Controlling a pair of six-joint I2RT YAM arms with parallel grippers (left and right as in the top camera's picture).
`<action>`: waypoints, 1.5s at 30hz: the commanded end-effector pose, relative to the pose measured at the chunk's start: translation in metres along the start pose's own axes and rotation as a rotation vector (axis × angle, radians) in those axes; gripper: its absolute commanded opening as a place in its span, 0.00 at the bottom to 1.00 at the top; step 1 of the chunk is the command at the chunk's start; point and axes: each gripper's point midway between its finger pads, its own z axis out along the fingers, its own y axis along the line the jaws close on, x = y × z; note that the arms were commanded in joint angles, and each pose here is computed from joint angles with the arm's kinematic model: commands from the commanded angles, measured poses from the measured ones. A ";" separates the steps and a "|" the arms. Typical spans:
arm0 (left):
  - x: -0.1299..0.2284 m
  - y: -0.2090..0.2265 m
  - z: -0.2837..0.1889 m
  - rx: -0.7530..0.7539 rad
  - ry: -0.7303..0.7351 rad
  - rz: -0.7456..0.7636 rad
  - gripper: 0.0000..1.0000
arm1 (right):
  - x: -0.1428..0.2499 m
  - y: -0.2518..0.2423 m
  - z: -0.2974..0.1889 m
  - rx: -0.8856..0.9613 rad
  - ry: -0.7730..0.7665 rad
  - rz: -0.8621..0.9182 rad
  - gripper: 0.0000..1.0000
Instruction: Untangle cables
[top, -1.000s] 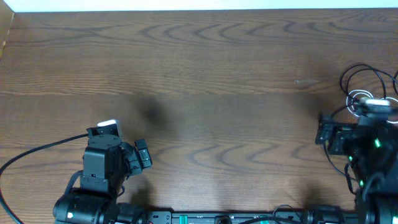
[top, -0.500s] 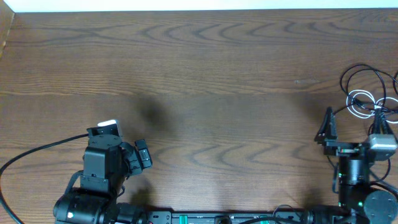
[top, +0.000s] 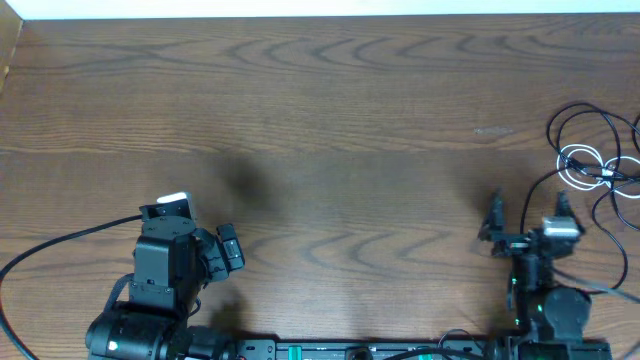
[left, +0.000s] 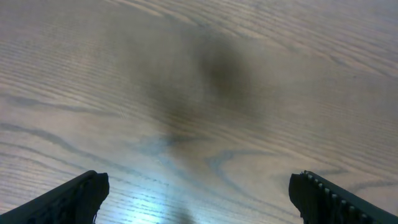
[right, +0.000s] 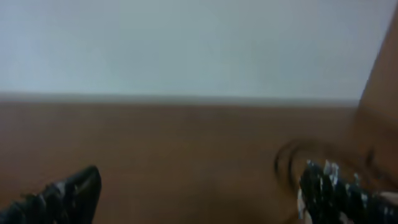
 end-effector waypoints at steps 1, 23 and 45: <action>0.000 0.002 0.000 -0.014 -0.001 -0.004 0.98 | 0.020 0.008 -0.001 -0.040 0.079 -0.017 0.99; 0.000 0.002 0.000 -0.014 -0.001 -0.004 0.98 | 0.020 0.008 -0.001 -0.038 0.078 -0.013 0.99; -0.007 0.016 0.012 0.059 -0.325 -0.107 0.98 | 0.020 0.008 -0.001 -0.038 0.078 -0.013 0.99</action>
